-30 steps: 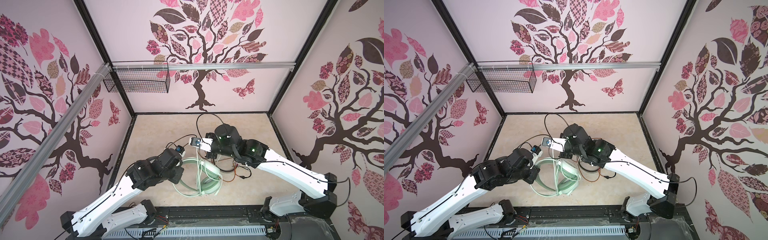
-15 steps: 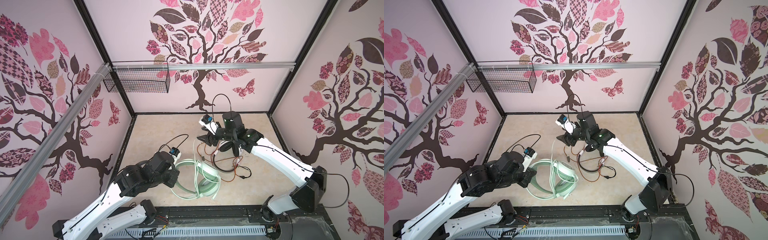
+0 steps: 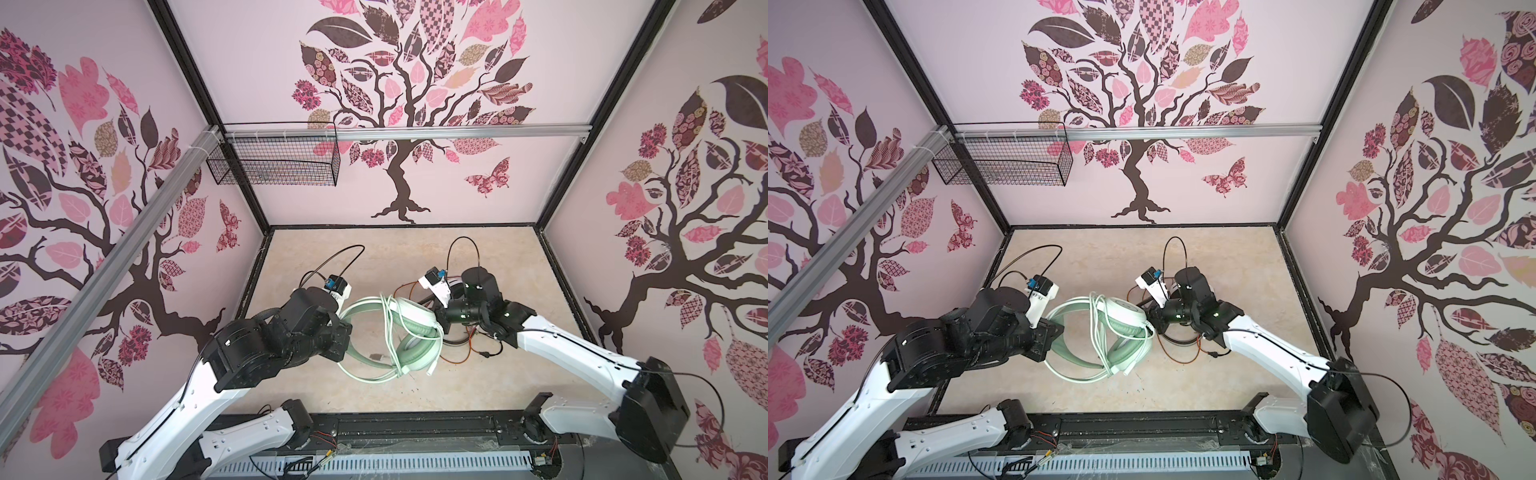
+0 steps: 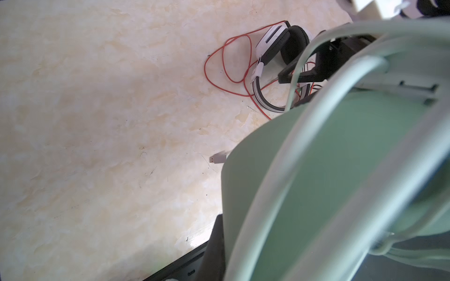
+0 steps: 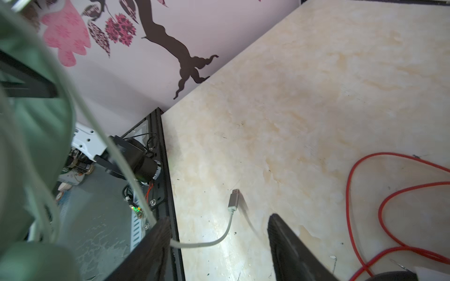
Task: Wrap the headphones
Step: 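Lower the right gripper toward the cable plug near the robot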
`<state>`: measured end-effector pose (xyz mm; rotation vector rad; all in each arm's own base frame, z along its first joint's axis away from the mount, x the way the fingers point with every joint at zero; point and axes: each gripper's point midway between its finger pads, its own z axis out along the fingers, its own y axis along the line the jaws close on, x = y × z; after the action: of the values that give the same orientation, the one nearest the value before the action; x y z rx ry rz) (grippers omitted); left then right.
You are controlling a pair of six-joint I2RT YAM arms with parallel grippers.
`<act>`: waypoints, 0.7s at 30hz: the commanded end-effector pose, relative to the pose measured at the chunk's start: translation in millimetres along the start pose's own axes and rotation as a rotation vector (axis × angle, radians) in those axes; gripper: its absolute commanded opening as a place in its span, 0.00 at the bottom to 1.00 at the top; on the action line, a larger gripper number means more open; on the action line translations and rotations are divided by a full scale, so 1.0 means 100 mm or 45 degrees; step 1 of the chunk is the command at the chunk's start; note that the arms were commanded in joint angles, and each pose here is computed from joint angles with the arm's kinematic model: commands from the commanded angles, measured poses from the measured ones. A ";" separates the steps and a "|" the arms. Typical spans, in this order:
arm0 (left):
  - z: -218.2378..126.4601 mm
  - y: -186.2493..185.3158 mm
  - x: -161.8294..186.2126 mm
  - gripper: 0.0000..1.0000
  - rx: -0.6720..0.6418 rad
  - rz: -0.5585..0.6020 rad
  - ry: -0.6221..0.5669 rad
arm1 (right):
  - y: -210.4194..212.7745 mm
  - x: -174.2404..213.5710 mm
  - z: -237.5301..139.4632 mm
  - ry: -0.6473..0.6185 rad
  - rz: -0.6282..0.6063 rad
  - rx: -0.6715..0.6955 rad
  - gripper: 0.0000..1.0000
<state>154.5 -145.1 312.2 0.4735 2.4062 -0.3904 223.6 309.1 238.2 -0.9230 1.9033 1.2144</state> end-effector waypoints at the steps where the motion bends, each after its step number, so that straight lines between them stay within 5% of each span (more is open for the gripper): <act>1: -0.22 -0.03 -0.25 0.00 0.032 -0.075 -0.125 | 0.24 -0.15 -0.12 -0.113 0.021 -0.115 0.66; 13: -0.55 -0.07 -0.68 0.00 0.019 -0.087 -0.250 | 0.16 0.45 -0.10 -0.179 0.144 -0.177 0.70; 21: -0.74 -0.06 -1.05 0.00 -0.039 -0.089 -0.375 | 0.10 0.82 0.05 -0.128 0.121 0.146 0.69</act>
<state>178.9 -145.5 402.6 0.3716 2.2587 -0.3704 161.9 300.9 164.8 -0.7904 1.9584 1.3178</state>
